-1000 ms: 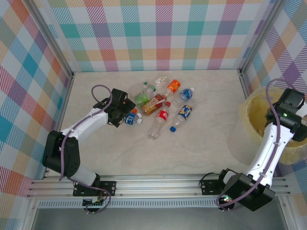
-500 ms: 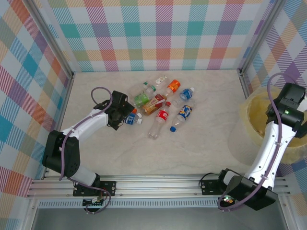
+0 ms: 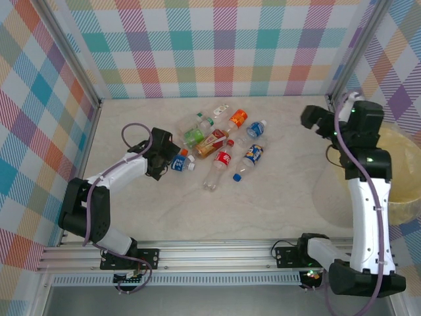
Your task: Put the plastic bottles in the bin
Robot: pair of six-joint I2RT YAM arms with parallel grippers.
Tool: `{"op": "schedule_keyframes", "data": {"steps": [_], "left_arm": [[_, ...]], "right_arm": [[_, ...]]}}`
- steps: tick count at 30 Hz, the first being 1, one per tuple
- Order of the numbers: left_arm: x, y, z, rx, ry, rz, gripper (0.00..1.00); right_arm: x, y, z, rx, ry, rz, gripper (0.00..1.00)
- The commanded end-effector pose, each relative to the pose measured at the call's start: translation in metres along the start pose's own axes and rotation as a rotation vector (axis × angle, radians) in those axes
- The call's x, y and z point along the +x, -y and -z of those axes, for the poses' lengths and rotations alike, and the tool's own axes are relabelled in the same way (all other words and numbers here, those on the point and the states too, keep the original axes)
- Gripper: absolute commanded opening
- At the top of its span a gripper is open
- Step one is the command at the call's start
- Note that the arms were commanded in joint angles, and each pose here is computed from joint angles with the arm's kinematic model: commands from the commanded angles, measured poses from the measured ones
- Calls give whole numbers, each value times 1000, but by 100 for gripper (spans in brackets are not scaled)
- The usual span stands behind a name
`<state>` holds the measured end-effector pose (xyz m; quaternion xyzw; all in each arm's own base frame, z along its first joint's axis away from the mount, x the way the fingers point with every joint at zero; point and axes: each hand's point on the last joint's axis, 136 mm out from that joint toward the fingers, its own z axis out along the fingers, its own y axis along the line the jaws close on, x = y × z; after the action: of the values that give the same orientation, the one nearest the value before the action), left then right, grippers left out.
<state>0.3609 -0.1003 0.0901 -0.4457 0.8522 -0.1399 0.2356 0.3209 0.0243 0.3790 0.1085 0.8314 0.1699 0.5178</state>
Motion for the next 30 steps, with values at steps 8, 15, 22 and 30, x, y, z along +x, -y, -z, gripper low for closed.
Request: {"op": "schedule_keyframes", "data": {"steps": [8, 15, 22, 30], "left_arm": [[-46, -5, -23, 75, 186, 172, 97], [-44, 7, -48, 116, 146, 244, 93], [-31, -12, -68, 81, 113, 333, 82], [-38, 2, -57, 202, 145, 305, 67]], "right_arm": [[49, -139, -35, -642, -72, 141, 100], [92, -154, -58, -676, -229, 74, 100], [117, -152, -65, -656, -266, 74, 100], [138, -157, -72, -671, -296, 117, 100]]}}
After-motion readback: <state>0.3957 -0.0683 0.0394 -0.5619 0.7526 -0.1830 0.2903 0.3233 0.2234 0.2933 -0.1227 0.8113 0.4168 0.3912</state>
